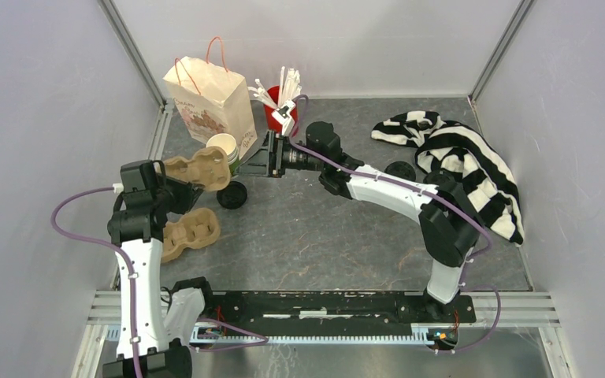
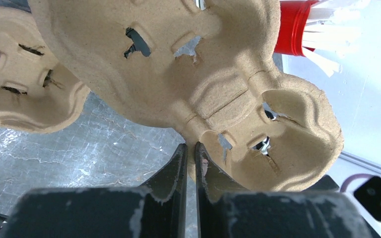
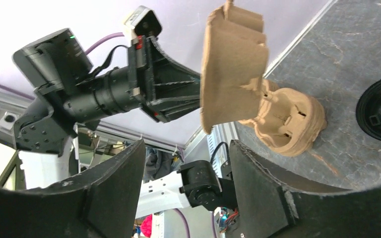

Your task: Pack the takeout coffee

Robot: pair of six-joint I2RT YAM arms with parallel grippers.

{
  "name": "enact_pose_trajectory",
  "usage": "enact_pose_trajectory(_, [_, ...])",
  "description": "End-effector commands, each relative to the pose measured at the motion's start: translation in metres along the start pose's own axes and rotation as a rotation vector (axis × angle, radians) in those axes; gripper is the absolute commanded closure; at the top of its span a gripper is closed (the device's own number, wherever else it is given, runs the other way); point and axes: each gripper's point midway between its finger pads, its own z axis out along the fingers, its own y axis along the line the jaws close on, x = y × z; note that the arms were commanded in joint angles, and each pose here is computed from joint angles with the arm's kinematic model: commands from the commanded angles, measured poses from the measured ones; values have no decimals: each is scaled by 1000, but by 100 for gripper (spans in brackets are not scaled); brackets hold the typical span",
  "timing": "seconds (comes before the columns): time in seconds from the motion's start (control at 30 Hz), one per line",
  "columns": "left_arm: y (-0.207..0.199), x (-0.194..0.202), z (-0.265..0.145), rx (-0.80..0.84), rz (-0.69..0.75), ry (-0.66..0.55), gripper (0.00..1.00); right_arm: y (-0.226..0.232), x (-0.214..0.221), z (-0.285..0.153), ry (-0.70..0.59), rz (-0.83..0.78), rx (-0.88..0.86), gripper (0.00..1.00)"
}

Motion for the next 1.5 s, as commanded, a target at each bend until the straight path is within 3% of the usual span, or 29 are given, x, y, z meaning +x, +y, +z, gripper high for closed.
enact_pose_trajectory(0.0, [-7,5,-7,55,53,11,98,0,-16,11,-58,-4,-43,37])
enact_pose_trajectory(0.2, [-2,11,-6,53,52,32,98,-4,-20,18,-66,-8,-42,42])
enact_pose_trajectory(0.57, [3,13,-6,45,65,34,98,-1,-25,24,-81,-2,-58,37])
enact_pose_trajectory(1.37, [6,14,-4,38,53,33,98,-7,-11,46,-42,9,-41,65])
enact_pose_trajectory(1.47, [5,14,-5,40,51,32,98,-11,-8,49,-33,13,-27,74])
